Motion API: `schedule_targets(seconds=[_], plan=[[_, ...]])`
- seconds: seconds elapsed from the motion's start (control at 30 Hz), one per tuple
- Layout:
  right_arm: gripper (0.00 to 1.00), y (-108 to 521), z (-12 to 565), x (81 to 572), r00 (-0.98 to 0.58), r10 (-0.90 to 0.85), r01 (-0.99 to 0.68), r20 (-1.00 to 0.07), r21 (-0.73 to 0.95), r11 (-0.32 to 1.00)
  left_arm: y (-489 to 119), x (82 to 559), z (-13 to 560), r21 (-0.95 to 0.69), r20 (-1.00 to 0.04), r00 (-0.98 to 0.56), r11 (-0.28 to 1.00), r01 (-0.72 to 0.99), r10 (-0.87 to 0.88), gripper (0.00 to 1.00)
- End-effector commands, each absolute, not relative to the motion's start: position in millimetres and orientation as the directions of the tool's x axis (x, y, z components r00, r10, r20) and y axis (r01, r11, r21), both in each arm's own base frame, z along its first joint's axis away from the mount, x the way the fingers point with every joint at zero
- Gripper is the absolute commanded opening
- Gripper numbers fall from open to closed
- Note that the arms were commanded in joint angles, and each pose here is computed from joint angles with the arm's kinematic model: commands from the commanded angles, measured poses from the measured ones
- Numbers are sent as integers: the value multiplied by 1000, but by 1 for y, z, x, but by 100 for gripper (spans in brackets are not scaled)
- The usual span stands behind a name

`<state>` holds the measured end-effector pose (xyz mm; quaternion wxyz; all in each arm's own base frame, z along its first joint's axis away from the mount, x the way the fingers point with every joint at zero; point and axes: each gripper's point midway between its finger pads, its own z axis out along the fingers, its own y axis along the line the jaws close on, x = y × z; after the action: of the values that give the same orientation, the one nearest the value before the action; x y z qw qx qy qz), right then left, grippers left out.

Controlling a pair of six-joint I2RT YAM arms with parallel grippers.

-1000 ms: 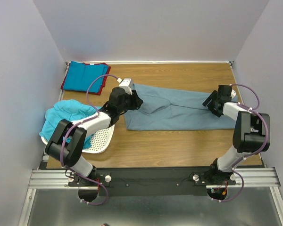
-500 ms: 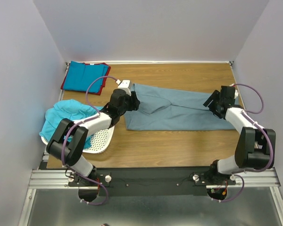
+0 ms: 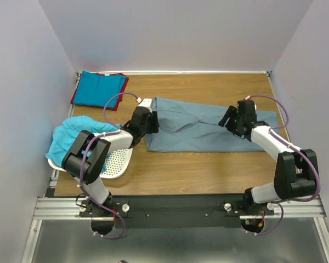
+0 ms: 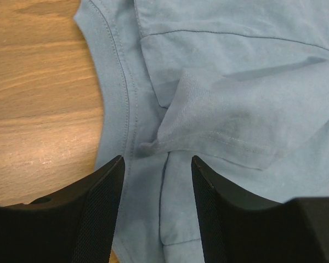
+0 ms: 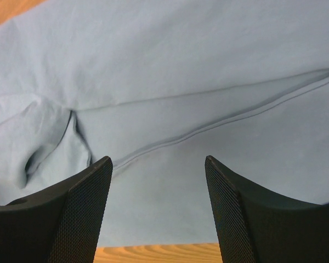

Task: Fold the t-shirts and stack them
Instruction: Fold the tshirt

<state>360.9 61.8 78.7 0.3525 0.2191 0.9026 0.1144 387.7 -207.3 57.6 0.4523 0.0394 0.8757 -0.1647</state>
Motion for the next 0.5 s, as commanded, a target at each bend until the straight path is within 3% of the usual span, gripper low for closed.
schedule_targets(seconds=[0.0,0.47], plan=[[75,84,74,359,-690,452,291,-566,355,888,-207,406,68,-224,-837,-541,952,210,-77,60],[73,128,66,359,-736,387,224,-555,340,913,-213,424,62,-242,-841,-536,937,252,-73,49]])
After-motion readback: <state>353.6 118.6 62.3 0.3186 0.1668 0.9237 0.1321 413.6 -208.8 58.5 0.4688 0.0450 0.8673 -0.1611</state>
